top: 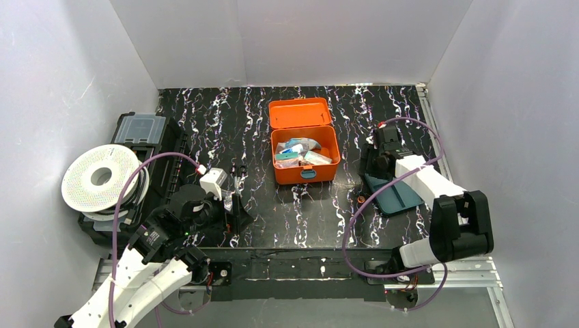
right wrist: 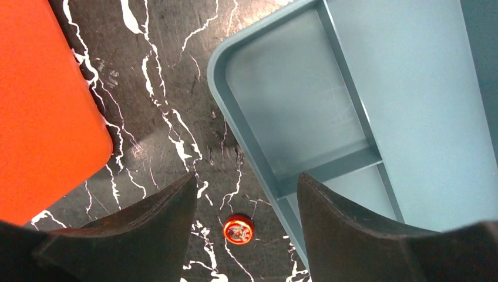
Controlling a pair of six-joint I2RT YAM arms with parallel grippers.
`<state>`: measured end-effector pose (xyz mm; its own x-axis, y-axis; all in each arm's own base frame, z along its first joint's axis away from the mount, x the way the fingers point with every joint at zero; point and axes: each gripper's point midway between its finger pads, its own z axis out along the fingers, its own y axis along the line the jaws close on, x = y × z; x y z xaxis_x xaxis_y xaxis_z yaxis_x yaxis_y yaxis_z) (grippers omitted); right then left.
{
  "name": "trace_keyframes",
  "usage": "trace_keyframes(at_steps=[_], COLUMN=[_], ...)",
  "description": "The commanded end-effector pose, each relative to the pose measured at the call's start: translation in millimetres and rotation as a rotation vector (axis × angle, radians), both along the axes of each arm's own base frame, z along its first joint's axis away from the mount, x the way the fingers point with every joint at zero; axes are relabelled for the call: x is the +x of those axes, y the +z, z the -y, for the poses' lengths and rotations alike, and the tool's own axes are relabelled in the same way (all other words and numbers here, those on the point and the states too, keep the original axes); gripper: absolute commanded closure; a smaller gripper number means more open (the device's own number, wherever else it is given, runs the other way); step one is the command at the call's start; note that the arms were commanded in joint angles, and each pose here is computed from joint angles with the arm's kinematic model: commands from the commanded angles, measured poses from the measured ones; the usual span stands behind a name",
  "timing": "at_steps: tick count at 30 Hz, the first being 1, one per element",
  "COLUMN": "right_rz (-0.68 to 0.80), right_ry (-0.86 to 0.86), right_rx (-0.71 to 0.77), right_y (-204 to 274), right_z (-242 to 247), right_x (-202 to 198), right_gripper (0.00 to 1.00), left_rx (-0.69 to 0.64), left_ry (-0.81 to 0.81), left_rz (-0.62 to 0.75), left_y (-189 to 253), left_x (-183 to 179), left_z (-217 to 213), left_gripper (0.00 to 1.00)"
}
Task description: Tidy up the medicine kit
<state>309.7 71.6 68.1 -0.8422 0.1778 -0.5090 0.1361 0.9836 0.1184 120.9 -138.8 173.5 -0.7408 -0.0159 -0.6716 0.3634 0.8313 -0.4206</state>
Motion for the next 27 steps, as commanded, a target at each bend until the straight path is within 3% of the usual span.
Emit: trace_keyframes(at_steps=[1,8,13,20,27], right_rz=[0.04,0.002,-0.017,-0.041,-0.081], right_ry=[0.038,0.044,0.049,0.039,0.014], right_rx=[-0.002,0.006,0.018,0.029,0.066], right_y=[6,-11,-17,-25,-33], right_z=[-5,-9,-11,-11,-16], right_x=[25,30,27,18,11], right_gripper=[0.31,0.35,0.46,0.7,0.77], left_rx=[-0.003,-0.002,-0.002,-0.002,-0.003], left_ry=[-0.024,-0.023,-0.022,-0.022,-0.025], left_rz=[0.011,0.01,0.009,0.011,0.01], left_y=[7,7,6,7,7], left_x=[0,0,0,0,-1], left_z=[3,3,3,3,3], left_gripper=[0.02,0.02,0.02,0.02,0.02])
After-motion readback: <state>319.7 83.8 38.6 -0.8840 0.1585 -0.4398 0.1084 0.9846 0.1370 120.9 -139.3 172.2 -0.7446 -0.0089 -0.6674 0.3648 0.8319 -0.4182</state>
